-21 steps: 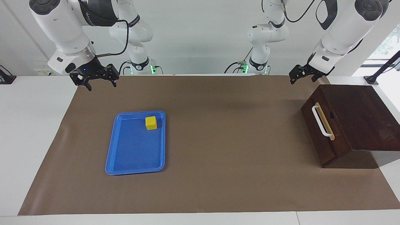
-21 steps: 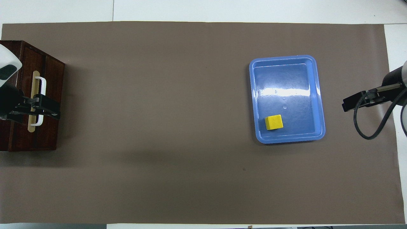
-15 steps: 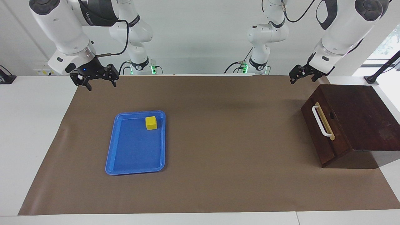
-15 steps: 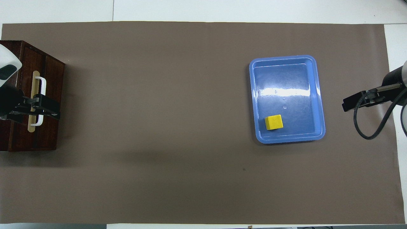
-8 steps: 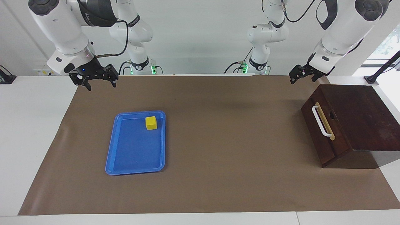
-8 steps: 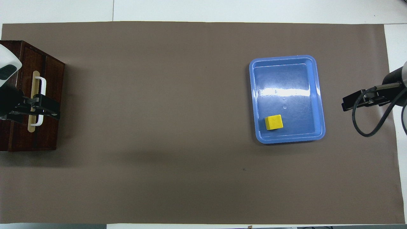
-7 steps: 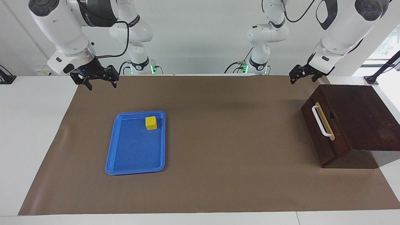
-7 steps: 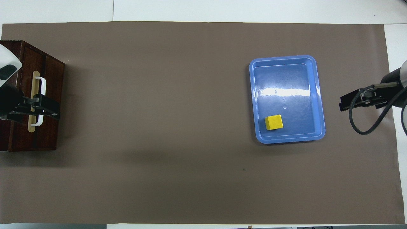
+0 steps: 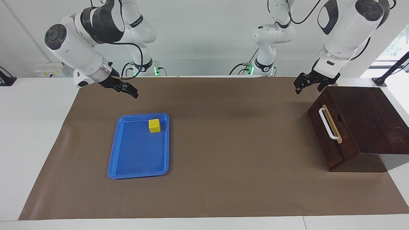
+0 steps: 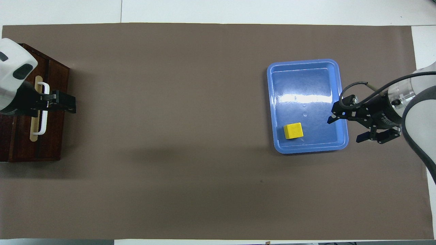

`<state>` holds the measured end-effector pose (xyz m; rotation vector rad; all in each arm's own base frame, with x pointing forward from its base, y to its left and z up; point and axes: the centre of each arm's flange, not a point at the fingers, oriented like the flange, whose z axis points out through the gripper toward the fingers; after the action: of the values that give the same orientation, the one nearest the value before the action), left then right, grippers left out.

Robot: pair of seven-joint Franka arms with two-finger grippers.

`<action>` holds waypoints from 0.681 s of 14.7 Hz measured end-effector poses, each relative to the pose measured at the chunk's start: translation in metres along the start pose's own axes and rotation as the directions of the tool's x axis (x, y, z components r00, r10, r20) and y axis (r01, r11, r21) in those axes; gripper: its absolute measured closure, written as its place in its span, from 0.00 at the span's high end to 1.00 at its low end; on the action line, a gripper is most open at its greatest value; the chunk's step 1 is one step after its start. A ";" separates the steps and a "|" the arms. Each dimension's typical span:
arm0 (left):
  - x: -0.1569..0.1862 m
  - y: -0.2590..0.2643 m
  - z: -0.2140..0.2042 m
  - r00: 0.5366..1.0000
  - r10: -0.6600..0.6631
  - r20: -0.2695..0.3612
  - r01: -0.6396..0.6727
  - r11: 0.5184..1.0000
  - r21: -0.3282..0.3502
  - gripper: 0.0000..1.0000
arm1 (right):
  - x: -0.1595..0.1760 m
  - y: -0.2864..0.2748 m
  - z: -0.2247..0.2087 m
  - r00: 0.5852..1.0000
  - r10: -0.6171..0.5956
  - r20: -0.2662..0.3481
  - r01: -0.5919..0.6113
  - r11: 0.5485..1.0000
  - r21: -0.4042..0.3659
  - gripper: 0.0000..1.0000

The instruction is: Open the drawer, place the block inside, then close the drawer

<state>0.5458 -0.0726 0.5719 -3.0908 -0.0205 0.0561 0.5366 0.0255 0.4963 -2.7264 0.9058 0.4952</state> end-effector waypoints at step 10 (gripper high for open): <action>0.036 -0.025 0.132 0.987 0.146 -0.071 -0.119 0.949 0.292 1.00 | 0.084 0.027 0.130 0.837 0.435 0.332 -0.495 0.860 0.121 1.00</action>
<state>0.5768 -0.0403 0.4400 -2.7956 0.1834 -0.0727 0.5515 0.0005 0.3424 -2.1551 1.4527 0.8215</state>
